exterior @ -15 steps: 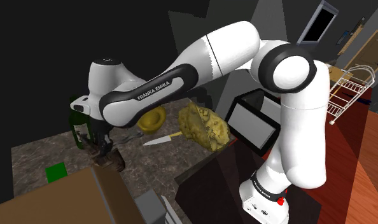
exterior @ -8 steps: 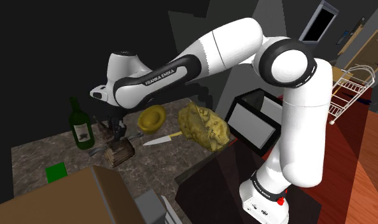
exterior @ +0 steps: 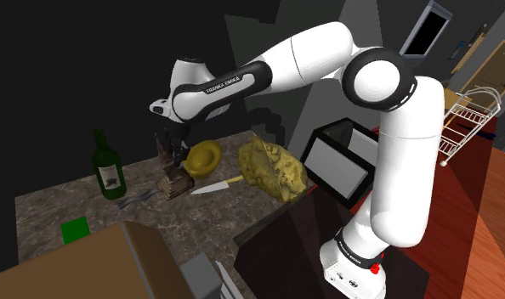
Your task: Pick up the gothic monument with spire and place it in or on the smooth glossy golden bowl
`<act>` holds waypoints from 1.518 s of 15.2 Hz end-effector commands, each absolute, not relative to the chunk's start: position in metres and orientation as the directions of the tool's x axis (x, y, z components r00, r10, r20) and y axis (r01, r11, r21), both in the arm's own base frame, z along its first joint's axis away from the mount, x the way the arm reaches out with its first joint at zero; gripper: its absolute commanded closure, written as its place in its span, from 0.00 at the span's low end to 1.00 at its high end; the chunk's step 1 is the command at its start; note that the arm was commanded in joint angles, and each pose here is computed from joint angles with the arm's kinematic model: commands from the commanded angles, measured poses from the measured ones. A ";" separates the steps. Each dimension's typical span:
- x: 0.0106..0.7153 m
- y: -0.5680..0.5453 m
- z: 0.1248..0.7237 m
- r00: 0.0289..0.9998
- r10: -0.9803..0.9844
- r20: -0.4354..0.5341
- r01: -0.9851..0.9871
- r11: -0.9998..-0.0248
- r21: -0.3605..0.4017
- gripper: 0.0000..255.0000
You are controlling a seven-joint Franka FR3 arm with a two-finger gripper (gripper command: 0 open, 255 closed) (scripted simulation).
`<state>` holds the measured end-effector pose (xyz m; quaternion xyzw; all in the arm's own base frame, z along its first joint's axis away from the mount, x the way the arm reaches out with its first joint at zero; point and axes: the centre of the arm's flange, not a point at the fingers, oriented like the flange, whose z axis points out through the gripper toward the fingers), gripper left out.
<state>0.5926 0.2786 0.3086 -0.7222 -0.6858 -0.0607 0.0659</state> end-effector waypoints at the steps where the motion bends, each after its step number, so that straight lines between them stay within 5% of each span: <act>1: 0.606 0.258 0.309 0.050 0.983 0.178 0.999 -0.049 -0.011 1.00; 23: 0.745 0.020 0.304 0.050 0.983 0.178 0.999 -0.049 -0.011 1.00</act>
